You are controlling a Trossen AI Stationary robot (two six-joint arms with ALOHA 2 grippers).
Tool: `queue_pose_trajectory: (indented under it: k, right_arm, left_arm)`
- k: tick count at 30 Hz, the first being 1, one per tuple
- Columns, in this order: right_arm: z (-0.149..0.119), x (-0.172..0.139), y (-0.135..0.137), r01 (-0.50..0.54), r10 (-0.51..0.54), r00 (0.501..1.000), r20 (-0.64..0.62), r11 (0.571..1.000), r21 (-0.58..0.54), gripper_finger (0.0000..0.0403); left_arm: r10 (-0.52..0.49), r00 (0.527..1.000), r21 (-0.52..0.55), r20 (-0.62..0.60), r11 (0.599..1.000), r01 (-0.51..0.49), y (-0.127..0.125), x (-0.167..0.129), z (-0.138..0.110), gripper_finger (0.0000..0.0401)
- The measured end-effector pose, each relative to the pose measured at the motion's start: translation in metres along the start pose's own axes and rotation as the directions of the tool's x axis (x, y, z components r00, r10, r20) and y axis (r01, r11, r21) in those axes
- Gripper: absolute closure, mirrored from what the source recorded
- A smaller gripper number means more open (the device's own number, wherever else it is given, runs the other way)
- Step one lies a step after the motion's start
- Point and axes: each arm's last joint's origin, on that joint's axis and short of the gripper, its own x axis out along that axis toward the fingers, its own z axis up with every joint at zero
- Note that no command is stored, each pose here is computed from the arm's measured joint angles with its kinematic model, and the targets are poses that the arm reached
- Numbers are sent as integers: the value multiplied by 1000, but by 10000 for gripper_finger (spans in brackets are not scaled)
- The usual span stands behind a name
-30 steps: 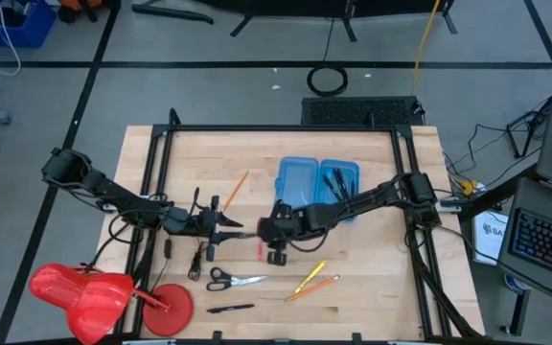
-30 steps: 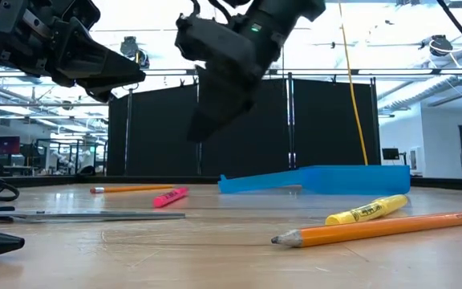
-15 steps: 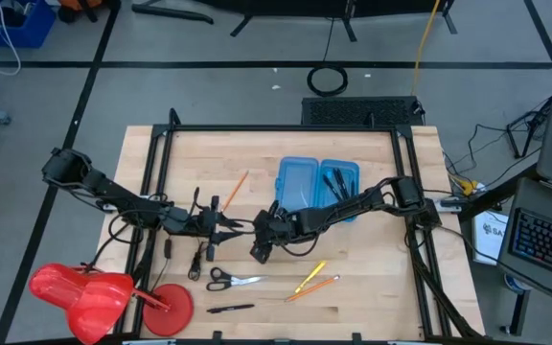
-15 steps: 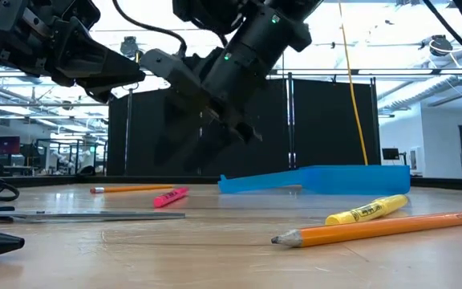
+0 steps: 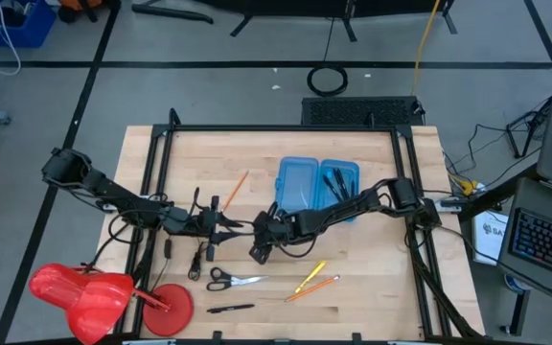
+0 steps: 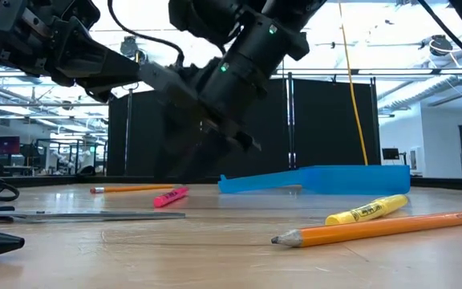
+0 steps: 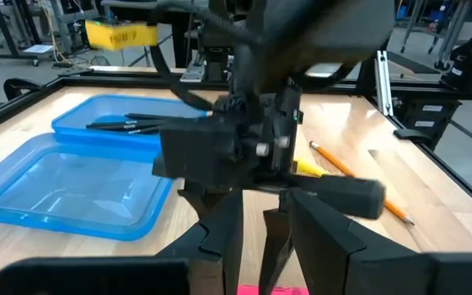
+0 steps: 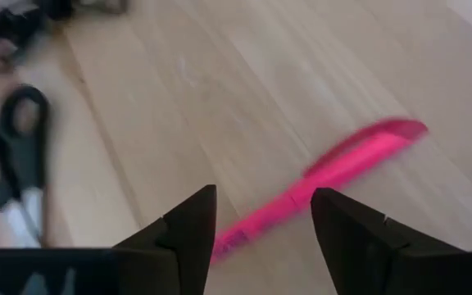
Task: Pick & place school supplies into a supply box
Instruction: Put the pink pen into the blue supply box
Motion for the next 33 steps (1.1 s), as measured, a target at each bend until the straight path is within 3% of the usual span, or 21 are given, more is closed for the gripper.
queue_pose_trajectory:
  k: [9, 13, 21, 25, 33]
  right_arm:
    - [-8, 16, -6, 14, -13, 999, -46, 1000, 10, 216]
    - [-9, 16, -5, 4, -6, 998, -56, 999, -45, 219]
    - [-14, 15, -10, -6, -27, 989, -148, 976, -217, 266]
    - [-7, 13, -18, -93, 43, 975, -219, 970, -223, 284]
    - [-9, 13, -27, -84, 6, 957, -290, 962, -258, 310]
  left_arm:
    - [0, 1000, 3, 0, 1000, 0, 0, 0, 0, 297]
    - [0, 1000, 3, 0, 1000, 0, 0, 0, 0, 297]
    - [0, 1000, 2, -6, 1000, 0, 0, 0, -1, 297]
    - [0, 1000, 2, -7, 1000, 0, 0, 0, -1, 297]
    - [-1, 1000, 6, -2, 1000, 1, 0, 0, 0, 297]
